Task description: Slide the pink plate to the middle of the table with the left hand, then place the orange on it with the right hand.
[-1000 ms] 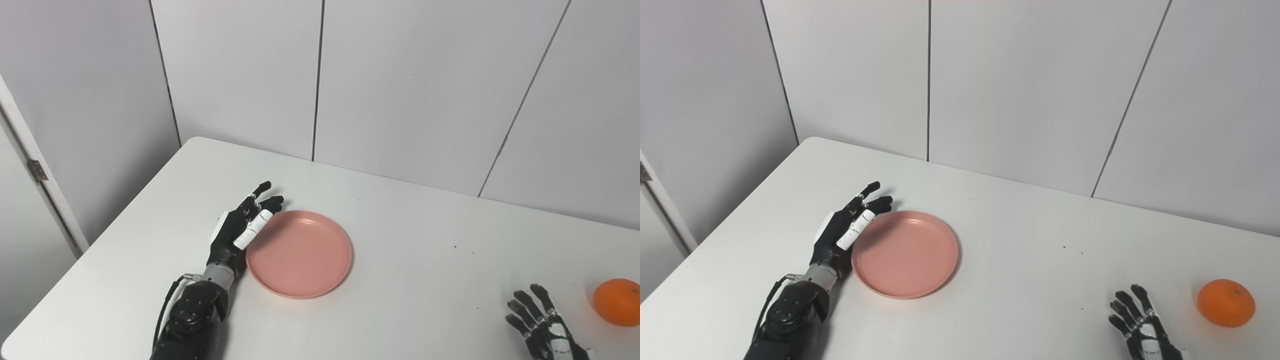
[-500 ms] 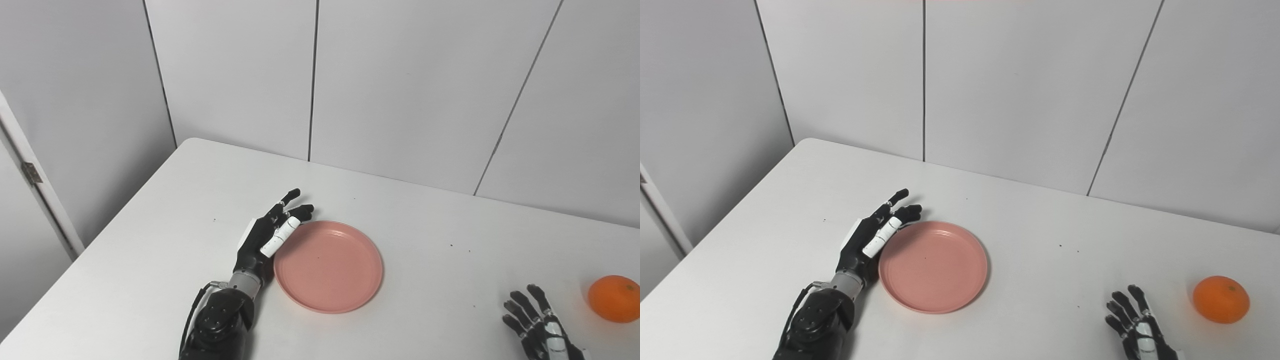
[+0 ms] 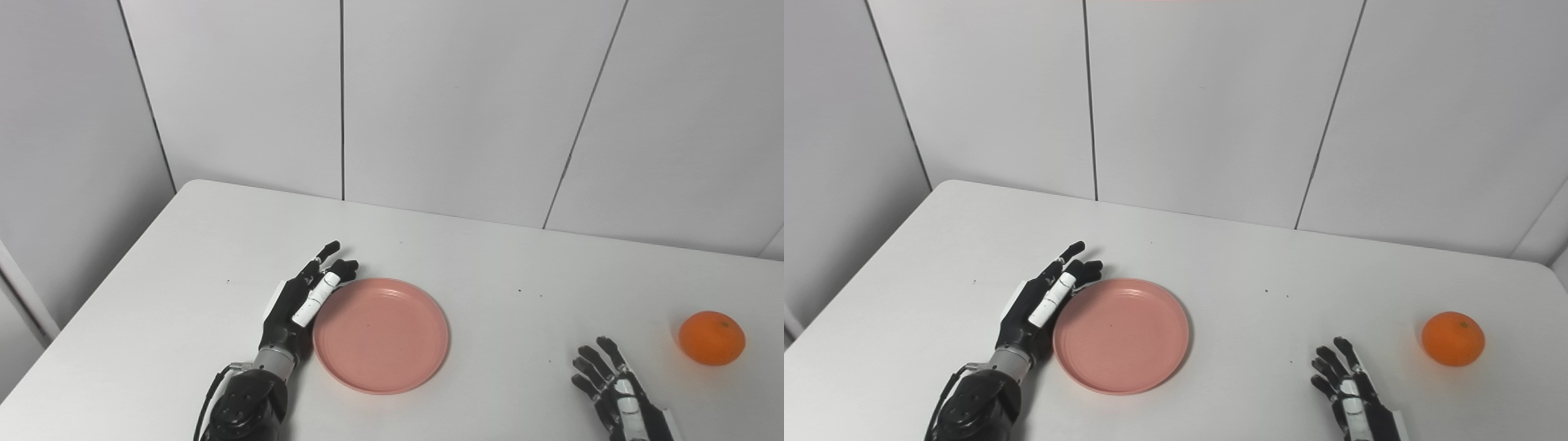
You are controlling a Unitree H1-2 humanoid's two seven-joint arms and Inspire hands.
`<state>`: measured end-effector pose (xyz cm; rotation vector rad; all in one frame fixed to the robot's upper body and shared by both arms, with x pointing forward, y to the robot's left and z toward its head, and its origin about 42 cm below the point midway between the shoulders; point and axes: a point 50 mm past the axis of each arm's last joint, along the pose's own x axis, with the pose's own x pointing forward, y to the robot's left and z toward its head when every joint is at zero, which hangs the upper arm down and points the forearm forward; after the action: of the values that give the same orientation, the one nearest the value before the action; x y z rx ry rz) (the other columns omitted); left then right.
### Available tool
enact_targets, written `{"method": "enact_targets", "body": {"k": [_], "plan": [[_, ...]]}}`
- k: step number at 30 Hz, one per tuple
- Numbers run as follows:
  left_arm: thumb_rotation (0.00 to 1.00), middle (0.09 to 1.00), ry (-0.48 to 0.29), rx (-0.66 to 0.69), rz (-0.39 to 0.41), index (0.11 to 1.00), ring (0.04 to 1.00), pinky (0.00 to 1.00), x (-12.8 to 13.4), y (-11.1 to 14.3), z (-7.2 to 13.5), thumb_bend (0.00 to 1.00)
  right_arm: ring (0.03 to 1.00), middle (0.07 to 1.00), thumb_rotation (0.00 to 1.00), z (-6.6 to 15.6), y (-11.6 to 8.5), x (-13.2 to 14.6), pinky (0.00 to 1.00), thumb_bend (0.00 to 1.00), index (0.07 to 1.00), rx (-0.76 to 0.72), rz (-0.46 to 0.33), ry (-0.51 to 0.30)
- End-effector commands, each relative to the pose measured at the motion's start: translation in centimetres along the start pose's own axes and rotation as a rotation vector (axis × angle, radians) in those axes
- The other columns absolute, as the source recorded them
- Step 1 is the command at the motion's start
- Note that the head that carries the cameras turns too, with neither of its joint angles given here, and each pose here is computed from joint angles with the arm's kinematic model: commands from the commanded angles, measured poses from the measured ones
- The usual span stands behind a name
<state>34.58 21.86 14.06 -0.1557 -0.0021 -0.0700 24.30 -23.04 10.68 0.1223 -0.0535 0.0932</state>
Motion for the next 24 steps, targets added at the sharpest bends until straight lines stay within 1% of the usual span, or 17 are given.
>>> {"method": "enact_targets", "body": {"k": [1,6,11,15,19,24], "plan": [[0.63,0.754,-0.051,0.009,-0.014,0.875,0.799,0.78,0.4,-0.4,1.6,1.00,0.859,0.863,0.85,-2.3,1.4,-1.3,0.85,0.84,0.908,0.045,0.003,0.108],[0.63,0.755,-0.063,0.009,-0.008,0.880,0.800,0.78,0.4,-0.5,2.0,1.00,0.856,0.852,0.84,-2.3,2.3,-1.1,0.85,0.87,0.899,0.048,0.003,0.106],[0.58,0.767,-0.093,0.007,-0.004,0.874,0.806,0.79,0.4,-0.9,2.2,0.97,0.841,0.839,0.84,-2.1,3.2,-0.8,0.83,0.91,0.888,0.043,0.002,0.103],[0.58,0.759,-0.104,0.007,0.002,0.885,0.801,0.79,0.5,-1.5,2.1,0.96,0.840,0.847,0.85,-1.9,3.4,-0.8,0.84,0.92,0.892,0.037,0.004,0.103],[0.59,0.765,-0.107,0.000,0.012,0.878,0.801,0.79,0.7,-2.3,1.9,1.00,0.840,0.843,0.85,-1.7,3.5,-0.9,0.84,0.93,0.894,0.040,0.006,0.099],[0.59,0.771,-0.113,0.002,0.018,0.887,0.801,0.80,0.9,-3.1,1.9,1.00,0.842,0.844,0.85,-1.5,3.6,-0.9,0.84,0.93,0.896,0.039,0.009,0.097]]}}
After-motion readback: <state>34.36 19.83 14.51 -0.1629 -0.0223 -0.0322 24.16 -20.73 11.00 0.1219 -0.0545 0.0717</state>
